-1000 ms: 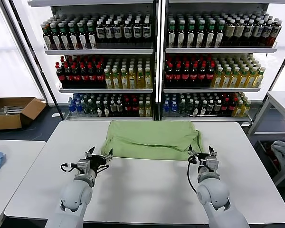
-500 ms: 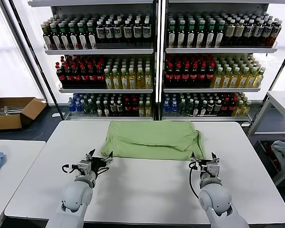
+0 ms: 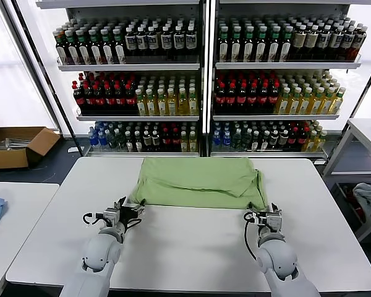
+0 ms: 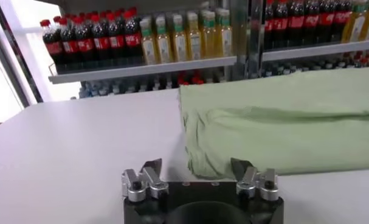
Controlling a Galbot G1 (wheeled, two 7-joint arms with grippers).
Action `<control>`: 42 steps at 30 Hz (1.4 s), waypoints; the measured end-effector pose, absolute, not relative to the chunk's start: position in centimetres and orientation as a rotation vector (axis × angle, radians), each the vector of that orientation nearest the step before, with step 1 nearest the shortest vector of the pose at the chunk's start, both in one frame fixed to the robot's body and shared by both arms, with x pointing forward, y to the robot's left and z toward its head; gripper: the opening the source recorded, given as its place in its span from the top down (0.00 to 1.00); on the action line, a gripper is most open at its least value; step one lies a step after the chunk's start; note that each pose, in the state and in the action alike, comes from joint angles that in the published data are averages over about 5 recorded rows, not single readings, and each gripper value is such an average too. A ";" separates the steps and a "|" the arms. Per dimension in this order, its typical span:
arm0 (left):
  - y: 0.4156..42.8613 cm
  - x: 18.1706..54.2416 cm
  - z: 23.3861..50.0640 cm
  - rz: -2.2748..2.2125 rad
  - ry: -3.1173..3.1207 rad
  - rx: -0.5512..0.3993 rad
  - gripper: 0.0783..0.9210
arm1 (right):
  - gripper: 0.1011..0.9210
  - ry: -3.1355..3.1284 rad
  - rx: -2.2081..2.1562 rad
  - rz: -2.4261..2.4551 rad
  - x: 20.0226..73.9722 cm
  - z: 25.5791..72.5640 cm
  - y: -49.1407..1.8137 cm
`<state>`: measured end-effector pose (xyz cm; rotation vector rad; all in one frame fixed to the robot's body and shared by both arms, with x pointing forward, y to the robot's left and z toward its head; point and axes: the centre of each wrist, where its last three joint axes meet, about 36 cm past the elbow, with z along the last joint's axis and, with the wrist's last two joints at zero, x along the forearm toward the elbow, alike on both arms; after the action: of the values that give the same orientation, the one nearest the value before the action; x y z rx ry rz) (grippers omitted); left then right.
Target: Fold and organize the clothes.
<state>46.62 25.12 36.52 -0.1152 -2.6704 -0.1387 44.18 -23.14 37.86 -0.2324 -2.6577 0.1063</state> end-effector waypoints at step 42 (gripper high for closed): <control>24.7 35.8 39.9 -0.246 -2.757 -0.144 1.00 | 0.98 -2.701 -0.194 0.190 31.5 42.3 -20.5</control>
<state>35.75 24.72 39.88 -0.1437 -2.7574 -0.2456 31.48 -20.55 42.32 -0.1937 -2.7010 0.1897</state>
